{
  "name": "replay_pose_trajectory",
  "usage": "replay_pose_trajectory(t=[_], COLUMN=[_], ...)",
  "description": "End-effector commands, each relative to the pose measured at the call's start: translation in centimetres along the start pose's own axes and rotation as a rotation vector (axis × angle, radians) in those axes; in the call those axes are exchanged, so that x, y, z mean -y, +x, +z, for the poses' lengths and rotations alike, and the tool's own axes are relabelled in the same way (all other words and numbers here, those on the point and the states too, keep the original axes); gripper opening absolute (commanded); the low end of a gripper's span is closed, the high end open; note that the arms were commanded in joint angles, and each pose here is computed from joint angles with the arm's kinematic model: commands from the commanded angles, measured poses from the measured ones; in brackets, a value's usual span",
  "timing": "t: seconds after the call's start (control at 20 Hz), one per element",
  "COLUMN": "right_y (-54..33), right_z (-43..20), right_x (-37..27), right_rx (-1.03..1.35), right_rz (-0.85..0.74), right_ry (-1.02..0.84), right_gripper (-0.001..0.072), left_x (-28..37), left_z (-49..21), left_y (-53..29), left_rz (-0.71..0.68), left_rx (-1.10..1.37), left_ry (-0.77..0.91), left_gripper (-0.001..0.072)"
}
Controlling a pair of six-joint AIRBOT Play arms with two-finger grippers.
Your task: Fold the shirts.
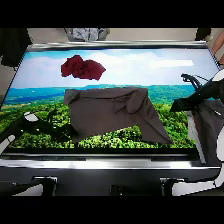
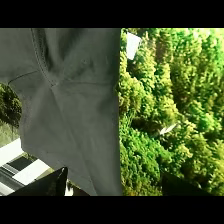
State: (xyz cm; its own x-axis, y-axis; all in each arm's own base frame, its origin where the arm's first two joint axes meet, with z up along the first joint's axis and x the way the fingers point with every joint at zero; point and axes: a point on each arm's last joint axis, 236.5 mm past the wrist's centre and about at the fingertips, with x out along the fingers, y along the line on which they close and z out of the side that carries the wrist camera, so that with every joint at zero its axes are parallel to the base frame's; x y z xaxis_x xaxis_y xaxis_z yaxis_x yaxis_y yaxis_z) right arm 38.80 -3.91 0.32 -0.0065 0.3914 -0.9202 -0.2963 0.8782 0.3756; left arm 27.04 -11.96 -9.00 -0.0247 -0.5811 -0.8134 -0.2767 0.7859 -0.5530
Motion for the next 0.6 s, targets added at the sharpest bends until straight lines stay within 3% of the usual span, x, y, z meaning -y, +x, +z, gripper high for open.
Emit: replay_pose_trajectory(t=[0.0, 0.1, 0.2, 0.25, 0.55], right_y=[0.9, 3.1, 6.2, 7.6, 12.6], right_z=[0.1, -0.3, -0.1, 0.5, 3.5], right_x=[0.2, -0.1, -1.0, -1.5, -2.9], right_rx=[0.017, 0.001, -0.006, 0.005, 0.051], right_rz=[0.016, 0.027, 0.038, 0.037, 0.12], right_ry=[-0.017, -0.015, -0.048, -0.059, -0.021], right_gripper=[0.0703, 0.0705, 0.0709, 0.071, 0.0683], left_x=[0.7, 0.7, 0.7, 0.8, 1.9], left_z=[1.7, 2.4, 2.5, 2.5, 2.7], left_y=[1.7, 1.7, 1.7, 1.6, 0.2], left_rz=[0.0, 0.005, 0.005, 0.004, -0.008], left_rx=[0.111, 0.143, 0.148, 0.147, 0.187], left_ry=[-0.019, -0.024, -0.023, -0.021, 0.019], left_gripper=[0.0544, 0.0404, 0.0066, 0.0029, 0.0028])
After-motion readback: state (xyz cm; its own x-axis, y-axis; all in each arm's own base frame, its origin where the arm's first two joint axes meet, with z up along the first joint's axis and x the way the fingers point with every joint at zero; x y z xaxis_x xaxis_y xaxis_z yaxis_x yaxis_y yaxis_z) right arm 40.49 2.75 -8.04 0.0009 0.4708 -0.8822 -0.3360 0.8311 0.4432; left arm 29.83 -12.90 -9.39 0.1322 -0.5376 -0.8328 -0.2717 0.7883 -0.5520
